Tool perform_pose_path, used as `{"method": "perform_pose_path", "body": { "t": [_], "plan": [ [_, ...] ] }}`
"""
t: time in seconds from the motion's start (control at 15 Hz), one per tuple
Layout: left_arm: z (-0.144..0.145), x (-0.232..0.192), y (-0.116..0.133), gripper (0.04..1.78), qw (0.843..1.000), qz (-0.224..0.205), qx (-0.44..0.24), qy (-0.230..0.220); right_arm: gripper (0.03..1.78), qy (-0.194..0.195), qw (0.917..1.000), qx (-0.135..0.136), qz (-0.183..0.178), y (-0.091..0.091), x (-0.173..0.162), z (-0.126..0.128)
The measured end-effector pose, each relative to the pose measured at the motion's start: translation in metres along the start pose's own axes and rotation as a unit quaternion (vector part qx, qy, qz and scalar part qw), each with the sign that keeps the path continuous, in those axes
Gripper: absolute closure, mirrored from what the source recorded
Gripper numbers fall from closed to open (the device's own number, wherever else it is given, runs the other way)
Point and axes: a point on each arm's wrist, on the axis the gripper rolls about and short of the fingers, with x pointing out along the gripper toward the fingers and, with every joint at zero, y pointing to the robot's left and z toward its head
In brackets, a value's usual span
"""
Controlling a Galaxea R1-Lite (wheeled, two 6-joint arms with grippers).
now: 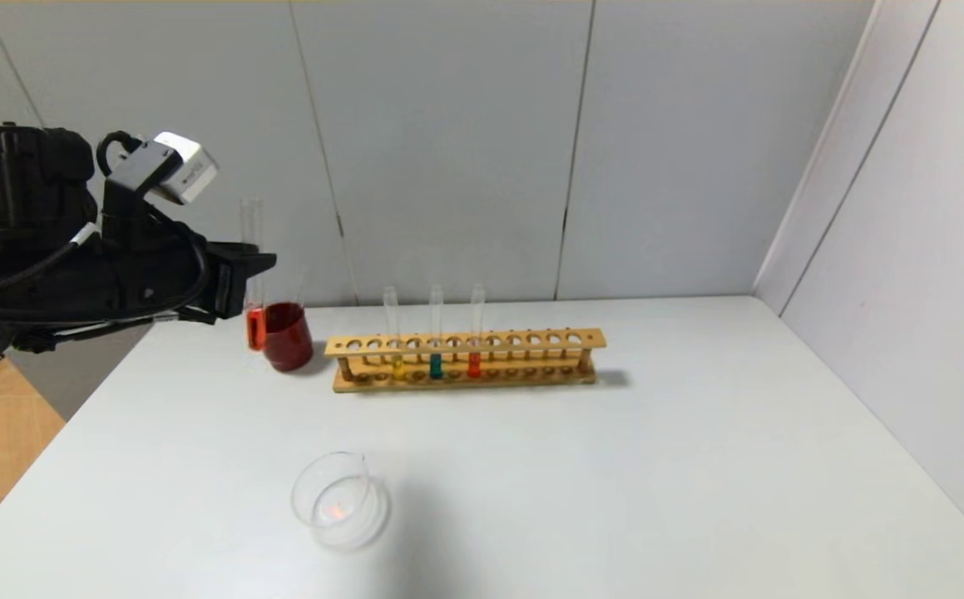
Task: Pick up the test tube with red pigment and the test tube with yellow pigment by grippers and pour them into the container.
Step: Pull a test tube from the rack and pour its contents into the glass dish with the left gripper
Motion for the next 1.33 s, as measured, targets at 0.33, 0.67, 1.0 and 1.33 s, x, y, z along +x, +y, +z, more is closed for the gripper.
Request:
{"method": "perform_pose_path", "body": {
  "t": [0.33, 0.67, 1.0, 1.33],
  "plan": [
    [-0.019, -0.014, 0.017, 1.52, 0.99, 0.016, 0.126, 0.06, 0.06, 0.0, 1.0, 0.0, 0.0, 0.0, 0.0, 0.0],
    [-0.019, -0.026, 0.014, 1.52, 0.986, 0.002, 0.154, 0.067, 0.06, 0.0, 1.0, 0.0, 0.0, 0.0, 0.0, 0.0],
    [-0.014, -0.057, 0.004, 1.52, 0.986, -0.031, 0.149, 0.066, 0.06, 0.0, 1.0, 0.0, 0.0, 0.0, 0.0, 0.0],
    [-0.018, -0.068, 0.014, 1.52, 0.969, -0.01, 0.234, 0.077, 0.06, 0.0, 1.0, 0.0, 0.0, 0.0, 0.0, 0.0]
  ]
}}
